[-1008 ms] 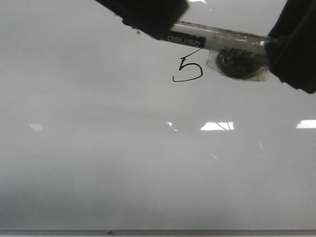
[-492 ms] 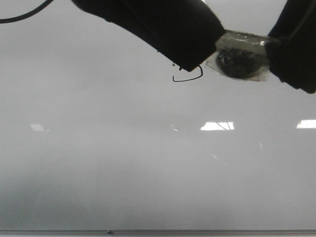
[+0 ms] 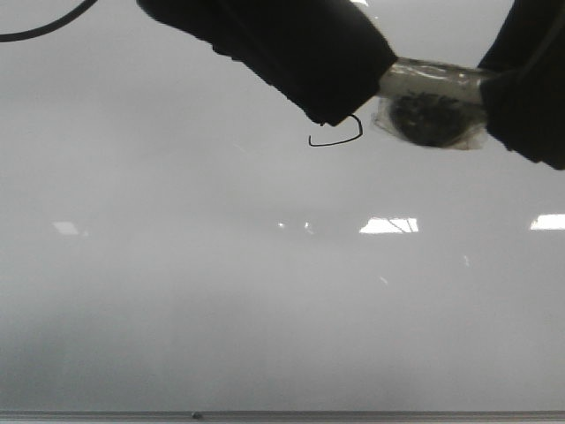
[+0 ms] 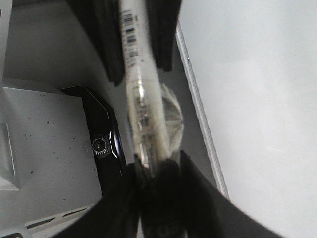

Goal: Write number 5 on whiteboard

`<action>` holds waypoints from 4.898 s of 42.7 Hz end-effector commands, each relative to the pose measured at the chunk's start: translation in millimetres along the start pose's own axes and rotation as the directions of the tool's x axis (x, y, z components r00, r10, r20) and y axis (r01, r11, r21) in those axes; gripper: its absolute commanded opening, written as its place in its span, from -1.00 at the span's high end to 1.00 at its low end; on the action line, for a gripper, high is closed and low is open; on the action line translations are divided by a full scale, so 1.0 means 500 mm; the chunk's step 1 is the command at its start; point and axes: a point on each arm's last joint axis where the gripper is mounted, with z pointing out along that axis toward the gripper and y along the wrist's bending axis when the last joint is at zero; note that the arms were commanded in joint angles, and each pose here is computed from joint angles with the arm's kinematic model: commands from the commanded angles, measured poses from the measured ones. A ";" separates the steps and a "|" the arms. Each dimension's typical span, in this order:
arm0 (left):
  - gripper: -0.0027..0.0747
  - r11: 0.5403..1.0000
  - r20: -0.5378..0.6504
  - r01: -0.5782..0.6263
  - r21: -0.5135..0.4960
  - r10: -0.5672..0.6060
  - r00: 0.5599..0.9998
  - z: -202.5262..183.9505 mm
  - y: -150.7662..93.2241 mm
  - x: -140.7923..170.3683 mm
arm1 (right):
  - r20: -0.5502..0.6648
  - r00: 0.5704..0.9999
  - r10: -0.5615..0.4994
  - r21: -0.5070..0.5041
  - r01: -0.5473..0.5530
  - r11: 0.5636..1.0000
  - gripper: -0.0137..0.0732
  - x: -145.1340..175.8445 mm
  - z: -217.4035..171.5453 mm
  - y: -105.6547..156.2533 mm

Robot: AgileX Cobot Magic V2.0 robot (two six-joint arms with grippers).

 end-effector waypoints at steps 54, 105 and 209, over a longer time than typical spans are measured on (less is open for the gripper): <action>0.98 -0.034 0.598 0.658 -0.753 -0.455 0.660 -0.342 0.036 0.273 | 0.182 0.899 0.400 0.381 -0.439 0.814 -0.60 0.064 -0.148 -0.042; 0.90 0.160 0.749 0.759 -0.632 -0.125 0.650 -0.172 0.191 0.452 | 0.192 0.898 0.396 0.385 -0.440 0.811 -0.60 0.063 -0.147 -0.044; 0.98 0.578 0.343 0.532 -0.619 -0.412 0.845 -0.293 -0.126 0.097 | 0.474 0.763 0.439 0.363 -0.624 0.692 0.85 0.080 -0.218 0.031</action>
